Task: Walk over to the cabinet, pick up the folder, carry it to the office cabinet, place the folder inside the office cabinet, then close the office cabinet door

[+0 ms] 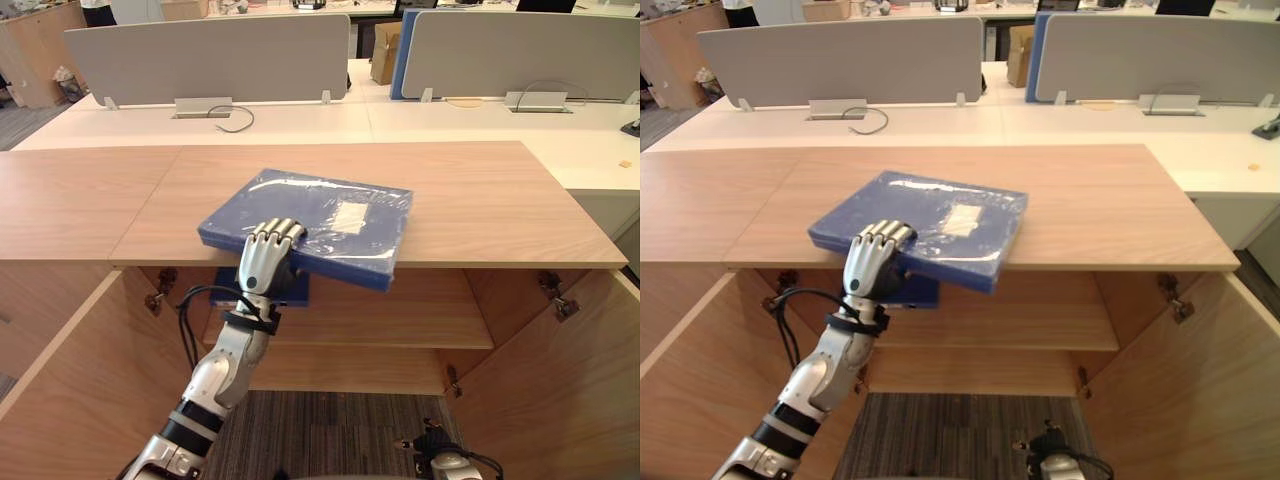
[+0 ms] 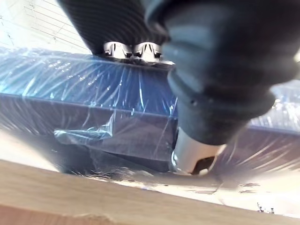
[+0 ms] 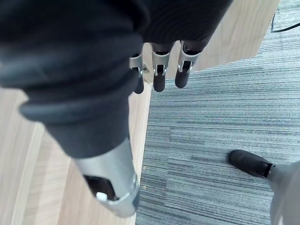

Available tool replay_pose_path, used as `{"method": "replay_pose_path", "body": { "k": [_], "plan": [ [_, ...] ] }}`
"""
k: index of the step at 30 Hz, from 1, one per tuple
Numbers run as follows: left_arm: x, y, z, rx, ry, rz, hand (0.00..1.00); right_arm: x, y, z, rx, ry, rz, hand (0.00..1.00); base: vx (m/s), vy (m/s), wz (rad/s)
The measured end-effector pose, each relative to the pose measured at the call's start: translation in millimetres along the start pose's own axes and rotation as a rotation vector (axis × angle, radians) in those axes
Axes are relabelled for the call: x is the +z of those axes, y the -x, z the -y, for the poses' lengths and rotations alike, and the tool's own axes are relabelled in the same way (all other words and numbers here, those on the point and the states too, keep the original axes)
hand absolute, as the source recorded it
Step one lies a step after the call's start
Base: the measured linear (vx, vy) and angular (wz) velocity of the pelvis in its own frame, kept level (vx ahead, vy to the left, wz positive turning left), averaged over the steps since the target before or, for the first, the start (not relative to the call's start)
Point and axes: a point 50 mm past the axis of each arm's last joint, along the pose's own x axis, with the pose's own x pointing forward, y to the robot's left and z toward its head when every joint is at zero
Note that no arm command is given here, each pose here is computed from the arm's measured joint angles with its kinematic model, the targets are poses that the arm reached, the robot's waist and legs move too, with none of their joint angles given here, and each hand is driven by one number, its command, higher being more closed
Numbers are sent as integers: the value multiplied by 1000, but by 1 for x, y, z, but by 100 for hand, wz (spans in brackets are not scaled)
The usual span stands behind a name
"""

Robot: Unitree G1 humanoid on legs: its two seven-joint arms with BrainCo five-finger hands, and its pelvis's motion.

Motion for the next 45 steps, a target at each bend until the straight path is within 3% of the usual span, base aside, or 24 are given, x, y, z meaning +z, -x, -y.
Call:
{"method": "replay_pose_path", "body": {
  "k": [6,12,21,25,29,31,36,41,45],
  "plan": [
    [24,4,-9,40,142,47,100,-2,0,-1,4,9,-5,0,0,0,0],
    [61,4,-24,104,372,104,100,-21,3,-3,13,19,-63,0,0,0,0],
    [68,16,-29,117,522,31,100,-32,6,-6,22,37,-92,0,-36,16,0],
    [55,22,-42,140,821,-100,100,-39,8,-6,14,-32,-118,0,-8,1,0],
    [17,31,-61,286,1111,-281,100,-39,10,-12,24,-146,-121,0,0,0,0],
    [-8,45,-77,443,1249,-384,100,-21,12,-17,38,-214,-29,0,0,0,0],
    [-31,75,-97,673,1489,-443,100,47,29,-14,74,-470,309,0,0,0,0],
    [-38,93,-102,762,1627,-452,100,93,67,-5,143,-745,598,0,-18,1,-8],
    [-38,106,-104,804,1654,-475,100,121,111,20,170,-863,870,0,-22,1,-7]
  ]
}}
